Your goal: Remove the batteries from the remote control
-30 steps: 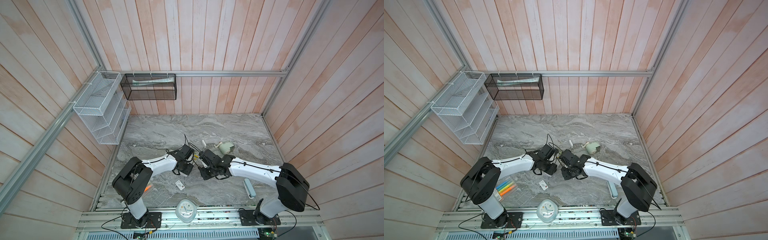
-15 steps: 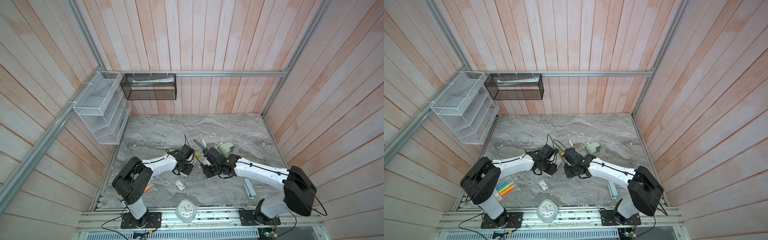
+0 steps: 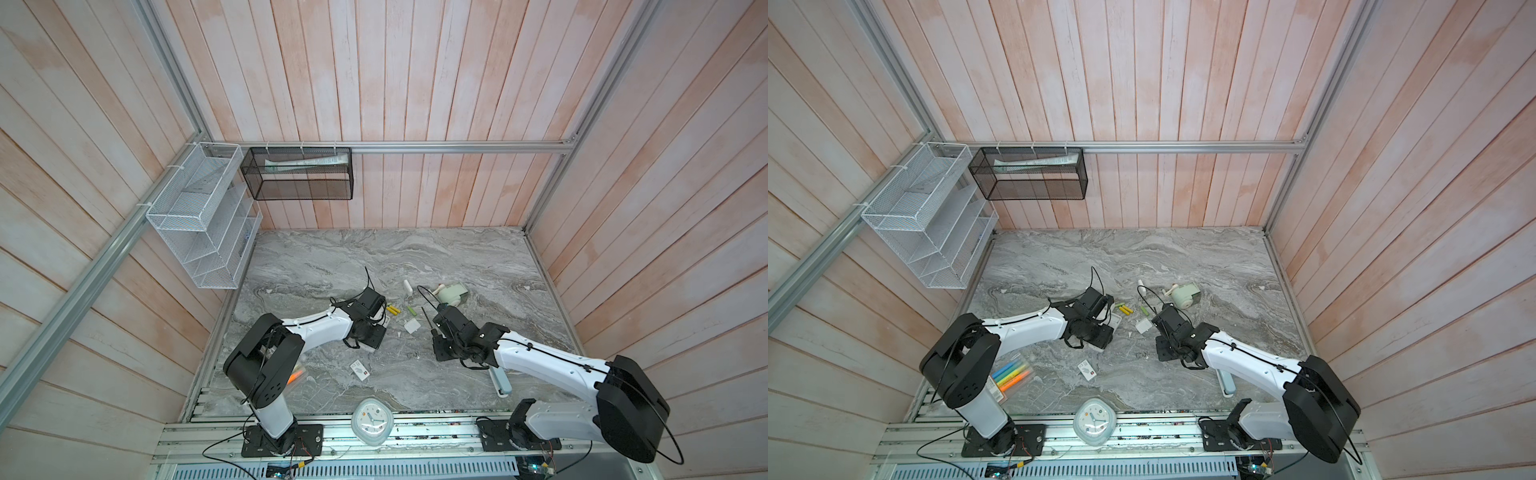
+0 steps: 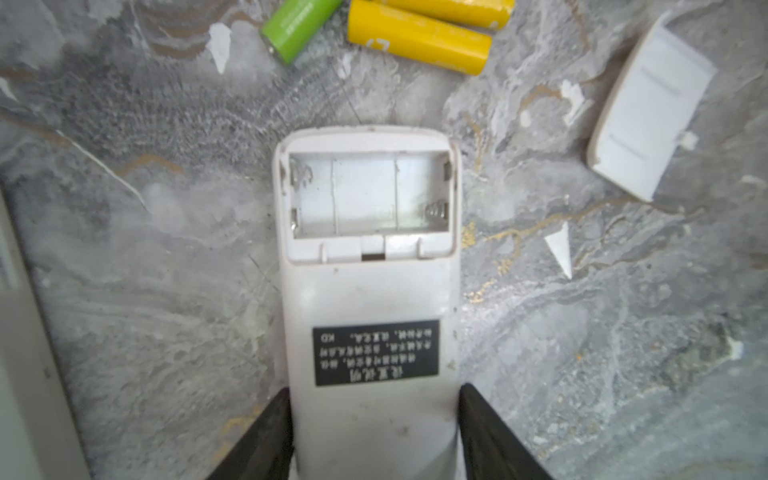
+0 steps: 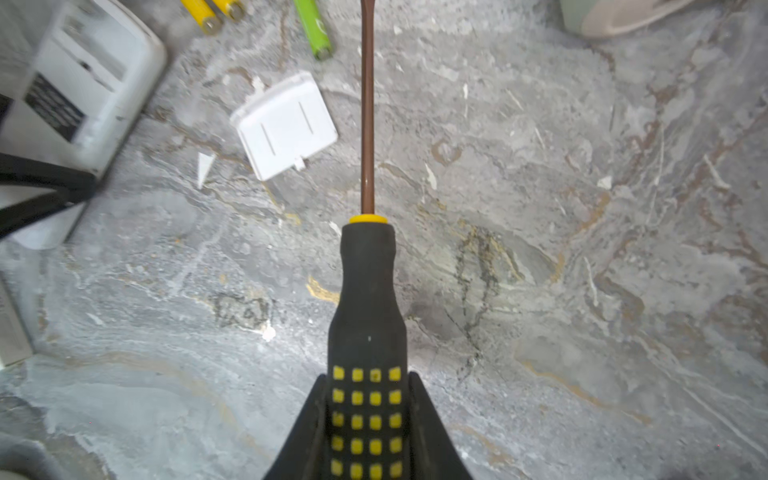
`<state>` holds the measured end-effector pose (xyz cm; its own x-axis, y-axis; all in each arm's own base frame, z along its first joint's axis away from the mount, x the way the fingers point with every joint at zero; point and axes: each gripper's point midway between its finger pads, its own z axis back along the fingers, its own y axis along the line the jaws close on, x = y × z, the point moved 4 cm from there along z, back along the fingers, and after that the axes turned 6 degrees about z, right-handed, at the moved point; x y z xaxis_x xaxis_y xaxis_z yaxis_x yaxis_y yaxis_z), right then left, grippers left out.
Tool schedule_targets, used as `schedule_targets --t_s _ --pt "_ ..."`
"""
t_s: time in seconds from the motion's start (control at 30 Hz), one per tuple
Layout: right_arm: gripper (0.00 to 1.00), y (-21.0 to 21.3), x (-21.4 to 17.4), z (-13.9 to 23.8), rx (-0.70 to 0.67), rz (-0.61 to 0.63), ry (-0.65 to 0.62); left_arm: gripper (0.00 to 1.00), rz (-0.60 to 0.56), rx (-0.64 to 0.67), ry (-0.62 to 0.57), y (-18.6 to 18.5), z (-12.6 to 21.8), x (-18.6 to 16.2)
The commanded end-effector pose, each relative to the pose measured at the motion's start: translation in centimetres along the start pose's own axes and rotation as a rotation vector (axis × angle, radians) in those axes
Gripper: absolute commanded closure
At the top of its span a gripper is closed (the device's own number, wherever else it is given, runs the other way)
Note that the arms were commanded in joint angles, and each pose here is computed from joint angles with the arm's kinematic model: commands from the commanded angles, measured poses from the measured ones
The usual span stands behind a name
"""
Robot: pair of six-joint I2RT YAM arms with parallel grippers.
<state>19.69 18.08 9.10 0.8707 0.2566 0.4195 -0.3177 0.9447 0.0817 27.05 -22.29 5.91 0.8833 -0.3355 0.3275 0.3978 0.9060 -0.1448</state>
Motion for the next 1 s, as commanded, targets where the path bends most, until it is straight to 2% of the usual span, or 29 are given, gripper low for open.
schedule_targets --t_s 0.0,0.3,0.43,0.97 --pt "1.0 -0.4 0.2 -0.8 -0.02 -0.037 -0.03 0.3 0.034 0.043 0.129 1.2 -1.1 -2.8" --pt "0.99 -0.9 -0.7 -2.7 -0.05 -0.047 -0.01 0.11 0.034 0.028 0.096 0.9 -0.2 -2.1" --pt "0.92 -1.1 -1.0 -2.8 -0.056 -0.045 -0.015 0.05 0.031 0.017 0.06 0.6 0.5 -1.2" --pt "0.72 -1.5 -2.5 -4.6 -0.075 -0.054 0.031 0.0 0.07 -0.032 -0.081 0.2 3.7 2.1"
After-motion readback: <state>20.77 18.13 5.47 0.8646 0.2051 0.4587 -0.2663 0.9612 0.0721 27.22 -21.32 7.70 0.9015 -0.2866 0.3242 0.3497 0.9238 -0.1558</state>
